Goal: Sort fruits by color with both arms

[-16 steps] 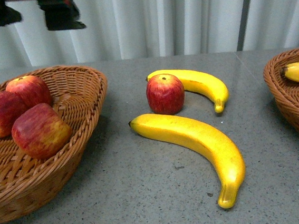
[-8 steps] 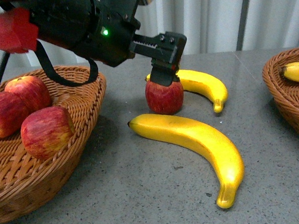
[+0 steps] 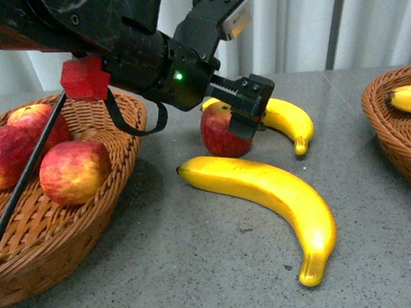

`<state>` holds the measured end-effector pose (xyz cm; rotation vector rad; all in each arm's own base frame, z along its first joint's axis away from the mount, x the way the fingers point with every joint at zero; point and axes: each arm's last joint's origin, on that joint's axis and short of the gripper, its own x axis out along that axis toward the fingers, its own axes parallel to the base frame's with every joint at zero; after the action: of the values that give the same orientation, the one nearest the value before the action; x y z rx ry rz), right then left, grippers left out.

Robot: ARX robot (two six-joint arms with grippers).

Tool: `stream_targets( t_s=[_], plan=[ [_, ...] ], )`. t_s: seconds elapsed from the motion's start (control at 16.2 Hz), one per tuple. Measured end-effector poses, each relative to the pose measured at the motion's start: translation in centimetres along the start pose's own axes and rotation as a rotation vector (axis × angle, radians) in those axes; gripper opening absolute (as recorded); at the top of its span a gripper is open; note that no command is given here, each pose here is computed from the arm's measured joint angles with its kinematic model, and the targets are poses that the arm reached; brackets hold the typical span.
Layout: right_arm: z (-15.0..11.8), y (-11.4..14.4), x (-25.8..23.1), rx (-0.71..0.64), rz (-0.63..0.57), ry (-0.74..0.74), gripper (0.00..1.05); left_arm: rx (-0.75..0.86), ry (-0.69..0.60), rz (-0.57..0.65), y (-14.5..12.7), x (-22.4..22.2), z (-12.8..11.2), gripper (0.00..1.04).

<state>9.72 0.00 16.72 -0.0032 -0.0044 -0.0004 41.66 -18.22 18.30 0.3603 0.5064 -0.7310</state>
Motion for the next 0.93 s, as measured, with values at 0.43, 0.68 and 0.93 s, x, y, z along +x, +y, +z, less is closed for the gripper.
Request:
stream_targets(
  t_s=[0.43,0.68,0.93],
  plan=[
    [0.0,0.0,0.0,0.0,0.0,0.0,0.98,-0.016,0.027,-0.025,0.8,2.8,-1.4,0.98],
    [0.0,0.0,0.0,0.0,0.0,0.0,0.98,-0.011,0.033,-0.028,0.7,2.9,-1.5,0.7],
    [0.0,0.0,0.0,0.0,0.0,0.0,0.98,-0.013,-0.009,0.041,1.1,1.2,0.1,0.69]
  ],
)
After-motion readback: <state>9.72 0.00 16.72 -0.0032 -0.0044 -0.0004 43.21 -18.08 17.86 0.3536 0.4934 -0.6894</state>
